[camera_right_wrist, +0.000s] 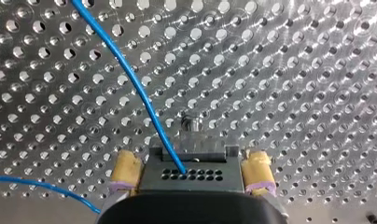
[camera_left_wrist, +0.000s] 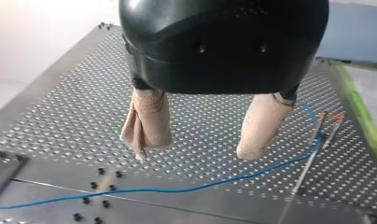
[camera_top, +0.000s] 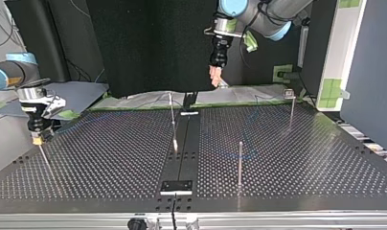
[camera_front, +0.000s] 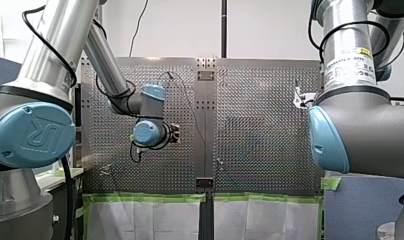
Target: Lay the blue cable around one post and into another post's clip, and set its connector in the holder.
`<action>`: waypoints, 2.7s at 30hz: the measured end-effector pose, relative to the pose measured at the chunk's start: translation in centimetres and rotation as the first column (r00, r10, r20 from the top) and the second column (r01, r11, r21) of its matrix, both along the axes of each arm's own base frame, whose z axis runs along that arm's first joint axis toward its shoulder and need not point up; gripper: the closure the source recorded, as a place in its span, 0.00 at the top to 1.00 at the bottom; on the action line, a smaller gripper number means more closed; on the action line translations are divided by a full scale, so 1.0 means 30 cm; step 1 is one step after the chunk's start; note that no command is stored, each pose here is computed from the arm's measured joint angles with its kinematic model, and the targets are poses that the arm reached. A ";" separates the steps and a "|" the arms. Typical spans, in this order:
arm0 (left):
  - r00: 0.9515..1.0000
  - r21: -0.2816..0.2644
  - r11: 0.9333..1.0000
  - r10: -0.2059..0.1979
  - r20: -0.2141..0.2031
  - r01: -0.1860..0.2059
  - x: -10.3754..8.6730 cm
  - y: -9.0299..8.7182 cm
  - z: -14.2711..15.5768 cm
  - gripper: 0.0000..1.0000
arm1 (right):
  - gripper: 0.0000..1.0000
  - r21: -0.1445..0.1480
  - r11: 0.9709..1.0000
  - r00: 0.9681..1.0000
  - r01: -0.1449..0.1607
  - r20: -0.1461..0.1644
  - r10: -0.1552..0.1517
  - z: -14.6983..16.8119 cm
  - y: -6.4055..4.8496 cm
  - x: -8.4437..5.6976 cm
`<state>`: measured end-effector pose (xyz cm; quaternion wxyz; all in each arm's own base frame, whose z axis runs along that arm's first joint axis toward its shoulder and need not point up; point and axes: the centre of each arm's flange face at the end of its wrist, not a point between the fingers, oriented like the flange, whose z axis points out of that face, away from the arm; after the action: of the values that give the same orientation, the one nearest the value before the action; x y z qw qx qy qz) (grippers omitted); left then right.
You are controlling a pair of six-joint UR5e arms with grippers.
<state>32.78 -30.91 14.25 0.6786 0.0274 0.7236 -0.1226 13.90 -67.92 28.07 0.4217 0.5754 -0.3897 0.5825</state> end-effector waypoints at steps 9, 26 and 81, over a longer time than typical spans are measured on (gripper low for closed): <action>0.997 -0.043 0.999 0.005 0.074 -0.002 0.025 -0.012 0.026 1.00 | 1.00 -0.003 1.000 1.000 0.000 -0.001 0.000 0.001 -0.001 0.001; 0.988 -0.092 0.996 0.017 0.154 -0.003 0.055 -0.020 0.058 1.00 | 1.00 -0.007 1.000 1.000 -0.018 -0.003 0.018 0.002 0.001 0.010; 0.988 -0.093 0.995 0.034 0.148 -0.021 0.075 0.005 0.055 1.00 | 1.00 0.002 0.999 0.999 -0.044 -0.006 0.044 -0.002 0.009 0.029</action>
<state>35.03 -30.77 15.91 0.7333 -0.0046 0.6645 -0.1438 14.77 -67.64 28.02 0.4097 0.5859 -0.3761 0.5894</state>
